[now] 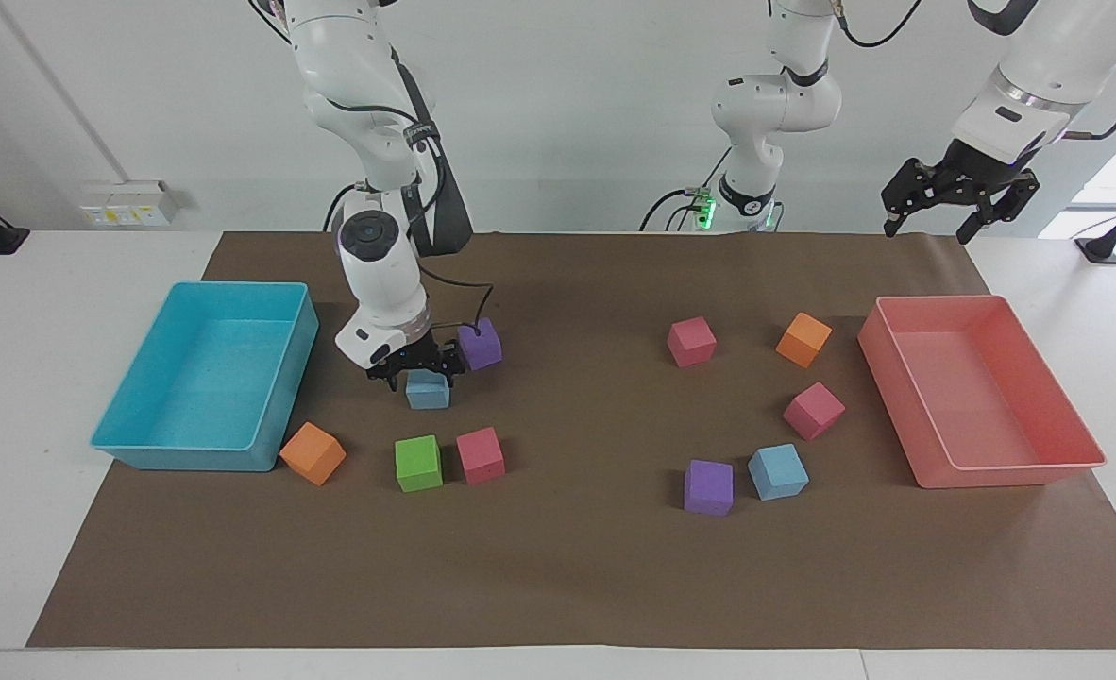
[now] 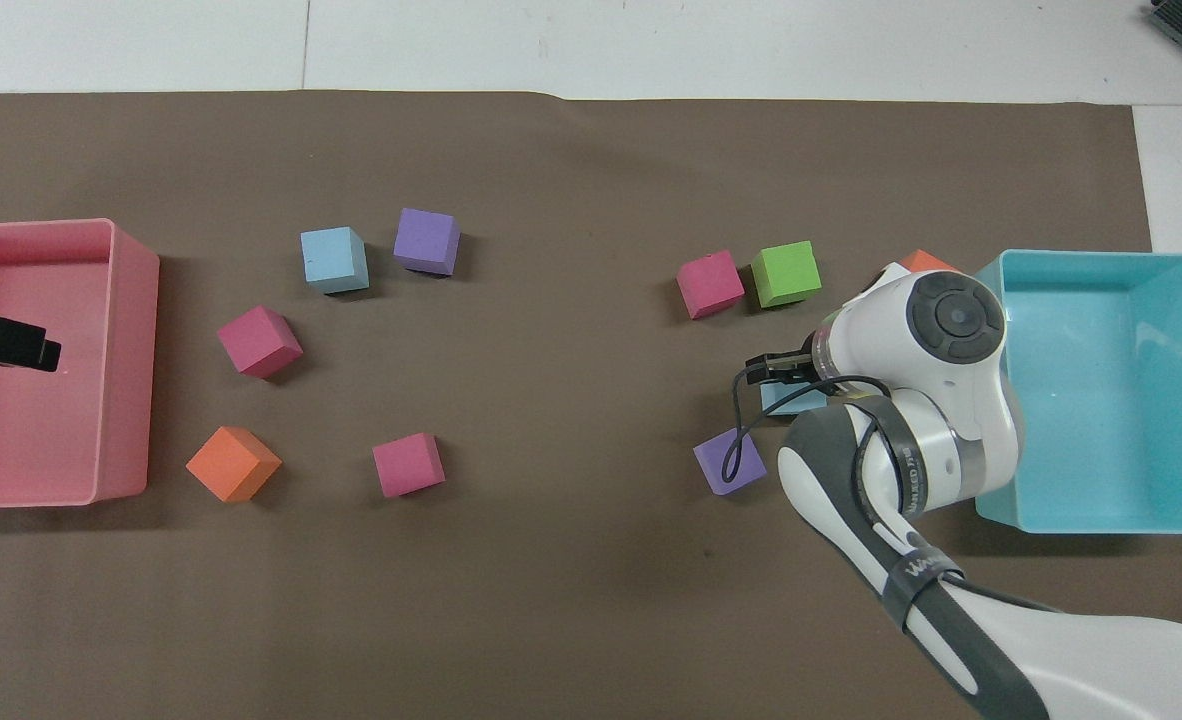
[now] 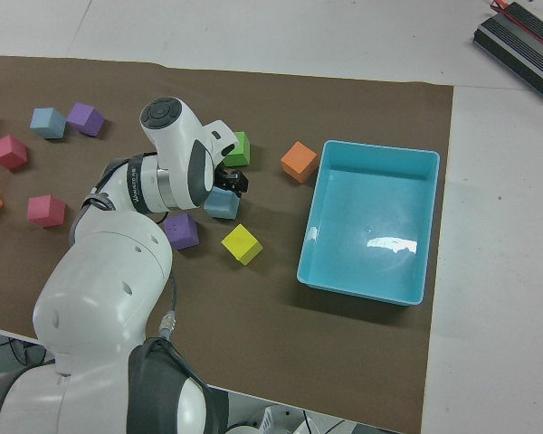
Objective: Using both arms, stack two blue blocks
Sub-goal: 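Reach the right gripper down to the light-blue cube near the purple cube, then close the right gripper on the light-blue cube and lift it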
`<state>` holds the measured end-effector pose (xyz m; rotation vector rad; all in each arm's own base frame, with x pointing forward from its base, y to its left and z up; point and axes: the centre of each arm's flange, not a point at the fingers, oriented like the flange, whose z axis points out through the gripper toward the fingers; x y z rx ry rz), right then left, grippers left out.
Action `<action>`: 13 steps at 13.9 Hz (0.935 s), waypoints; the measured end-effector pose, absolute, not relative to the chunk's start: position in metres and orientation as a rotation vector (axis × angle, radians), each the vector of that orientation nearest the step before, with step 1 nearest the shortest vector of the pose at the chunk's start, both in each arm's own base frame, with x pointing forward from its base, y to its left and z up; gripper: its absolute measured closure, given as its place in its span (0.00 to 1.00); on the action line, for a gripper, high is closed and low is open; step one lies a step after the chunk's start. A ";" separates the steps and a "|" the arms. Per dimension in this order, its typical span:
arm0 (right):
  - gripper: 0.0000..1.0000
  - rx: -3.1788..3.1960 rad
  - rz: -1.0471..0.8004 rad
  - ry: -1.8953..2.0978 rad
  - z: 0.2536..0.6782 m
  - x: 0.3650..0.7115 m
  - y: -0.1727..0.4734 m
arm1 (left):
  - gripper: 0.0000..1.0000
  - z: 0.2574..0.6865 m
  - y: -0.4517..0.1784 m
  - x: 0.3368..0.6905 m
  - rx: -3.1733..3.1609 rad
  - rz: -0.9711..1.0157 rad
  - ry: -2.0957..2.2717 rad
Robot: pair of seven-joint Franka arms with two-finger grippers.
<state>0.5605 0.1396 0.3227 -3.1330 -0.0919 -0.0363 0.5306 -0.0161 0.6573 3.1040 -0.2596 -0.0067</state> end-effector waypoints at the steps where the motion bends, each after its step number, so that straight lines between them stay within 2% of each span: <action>1: 0.00 -3.132 -0.036 -0.098 0.317 0.560 0.141 | 0.00 0.657 -0.016 0.531 3.104 -0.006 -0.260; 11: 0.00 -3.133 -0.016 -0.122 0.297 0.555 0.140 | 0.00 0.659 -0.016 0.533 3.105 0.025 -0.259; 12: 0.09 -3.133 -0.008 -0.139 0.295 0.554 0.139 | 0.00 0.659 -0.016 0.533 3.105 0.027 -0.259; 13: 0.23 -3.133 -0.004 -0.158 0.293 0.553 0.138 | 0.00 0.659 -0.016 0.533 3.105 0.027 -0.259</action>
